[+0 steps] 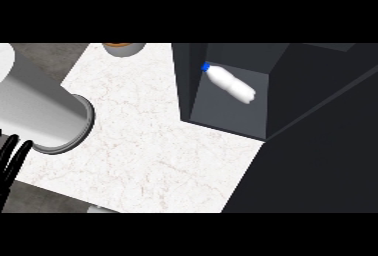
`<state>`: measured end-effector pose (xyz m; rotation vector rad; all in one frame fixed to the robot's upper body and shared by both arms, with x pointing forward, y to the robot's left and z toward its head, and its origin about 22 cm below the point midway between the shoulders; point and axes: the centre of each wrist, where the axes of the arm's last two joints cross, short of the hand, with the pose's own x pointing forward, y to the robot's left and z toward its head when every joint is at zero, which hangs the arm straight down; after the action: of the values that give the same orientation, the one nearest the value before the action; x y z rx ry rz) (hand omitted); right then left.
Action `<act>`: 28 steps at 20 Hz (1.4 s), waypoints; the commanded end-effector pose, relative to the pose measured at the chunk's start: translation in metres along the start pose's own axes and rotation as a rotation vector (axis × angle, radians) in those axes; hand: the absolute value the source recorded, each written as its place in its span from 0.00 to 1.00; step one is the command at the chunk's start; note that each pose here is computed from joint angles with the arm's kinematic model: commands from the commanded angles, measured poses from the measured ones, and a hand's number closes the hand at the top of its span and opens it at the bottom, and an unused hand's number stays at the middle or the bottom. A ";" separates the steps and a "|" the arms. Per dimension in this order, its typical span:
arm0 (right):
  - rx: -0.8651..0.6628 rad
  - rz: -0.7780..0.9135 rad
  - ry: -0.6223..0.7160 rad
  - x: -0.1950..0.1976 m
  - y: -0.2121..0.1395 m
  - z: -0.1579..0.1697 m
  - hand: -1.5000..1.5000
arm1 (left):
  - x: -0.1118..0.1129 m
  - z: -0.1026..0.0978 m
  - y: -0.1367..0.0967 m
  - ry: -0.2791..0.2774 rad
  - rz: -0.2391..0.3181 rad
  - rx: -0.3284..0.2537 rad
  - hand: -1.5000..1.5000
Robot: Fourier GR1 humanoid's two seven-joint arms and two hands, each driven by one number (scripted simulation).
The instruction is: Pick up the bottled water, place it into the cabinet and close the cabinet
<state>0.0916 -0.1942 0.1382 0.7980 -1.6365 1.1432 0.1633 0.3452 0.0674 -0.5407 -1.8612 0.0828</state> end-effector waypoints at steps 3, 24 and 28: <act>0.044 -0.153 -0.063 -0.005 0.015 -0.017 1.00 | 0.002 -0.004 0.002 -0.009 0.004 -0.023 0.00; -0.140 0.035 0.134 -0.023 -0.035 -0.029 1.00 | 0.008 -0.013 0.007 -0.025 -0.006 -0.059 0.00; -0.173 0.041 0.172 -0.033 -0.053 -0.045 1.00 | 0.008 -0.013 0.013 -0.020 -0.003 -0.035 0.00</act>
<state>0.1434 -0.1828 0.1329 0.6289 -1.6135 1.1051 0.1750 0.3548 0.0756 -0.5699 -1.8872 0.0434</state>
